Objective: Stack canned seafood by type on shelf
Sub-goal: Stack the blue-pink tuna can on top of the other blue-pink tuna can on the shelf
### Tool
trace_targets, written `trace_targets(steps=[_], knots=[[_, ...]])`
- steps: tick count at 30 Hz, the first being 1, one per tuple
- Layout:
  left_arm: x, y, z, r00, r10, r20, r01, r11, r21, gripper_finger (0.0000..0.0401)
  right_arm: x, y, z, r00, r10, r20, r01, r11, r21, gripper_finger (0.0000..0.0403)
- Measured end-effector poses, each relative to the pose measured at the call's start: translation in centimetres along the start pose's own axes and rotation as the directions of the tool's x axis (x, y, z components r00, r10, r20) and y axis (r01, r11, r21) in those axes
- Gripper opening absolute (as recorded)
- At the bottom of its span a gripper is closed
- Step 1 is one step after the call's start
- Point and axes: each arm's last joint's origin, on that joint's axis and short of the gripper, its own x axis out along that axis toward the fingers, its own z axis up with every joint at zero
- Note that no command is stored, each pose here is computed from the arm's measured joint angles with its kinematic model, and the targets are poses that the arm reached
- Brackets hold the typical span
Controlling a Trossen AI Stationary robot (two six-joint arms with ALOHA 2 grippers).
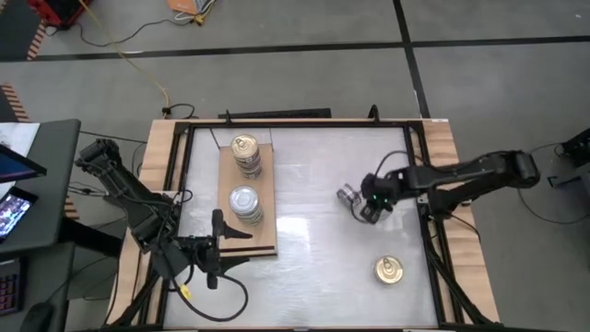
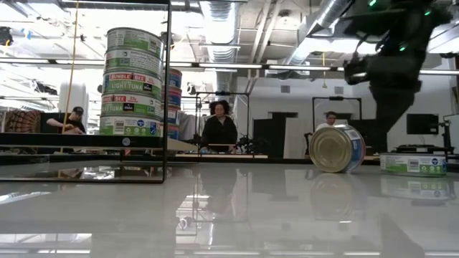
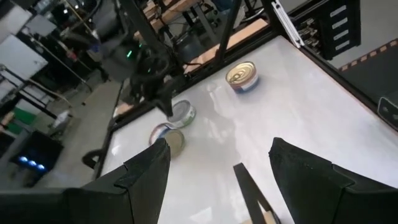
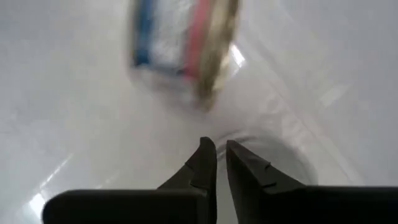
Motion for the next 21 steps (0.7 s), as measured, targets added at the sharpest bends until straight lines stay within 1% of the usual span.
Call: trace_targets(steps=[3, 6, 9, 12, 15, 17, 19, 21], knots=[[0.0, -0.1, -0.1, 1.000, -0.021, -0.005, 0.021, 1.000, -0.023, 0.0264, -0.2, 1.7, -1.2, 0.999, 0.041, -0.003, -0.041, 0.999, -0.017, 0.0076], [0.0, -0.1, -0.1, 1.000, -0.023, -0.002, 0.023, 0.999, -0.034, 0.0264, -0.3, 3.3, -2.3, 0.997, 0.071, 0.010, -0.071, 0.997, -0.043, 0.0099], [0.0, -0.1, -0.1, 1.000, -0.022, -0.001, 0.022, 0.999, -0.033, 0.0264, -0.1, 4.5, -3.3, 0.997, 0.075, 0.005, -0.075, 0.995, -0.064, 0.0134], [0.1, 0.1, 0.1, 1.000, -0.007, 0.011, 0.008, 0.999, -0.039, 0.0264, 0.1, 5.1, -4.0, 0.997, 0.070, -0.014, -0.071, 0.996, -0.054, 0.0182], [0.3, 0.3, 0.3, 1.000, 0.006, 0.021, -0.005, 0.999, -0.048, 0.0264, 0.3, 5.3, -4.1, 0.998, 0.068, -0.018, -0.069, 0.998, -0.017, 0.0236], [0.5, 0.5, 0.2, 1.000, 0.014, 0.015, -0.013, 0.999, -0.047, 0.0264, 0.3, 5.2, -4.0, 0.999, 0.055, 0.002, -0.055, 0.998, 0.042, 0.0265], [0.6, 0.6, 0.1, 1.000, 0.021, 0.008, -0.020, 0.999, -0.046, 0.0264, 0.3, 5.2, -3.8, 0.999, 0.022, 0.049, -0.027, 0.995, 0.094, 0.0283], [0.8, 0.8, 0.1, 1.000, 0.030, 0.004, -0.030, 0.998, -0.051, 0.0264, 0.2, 5.2, -3.9, 0.995, -0.012, 0.101, 0.000, 0.993, 0.120, 0.0289]])
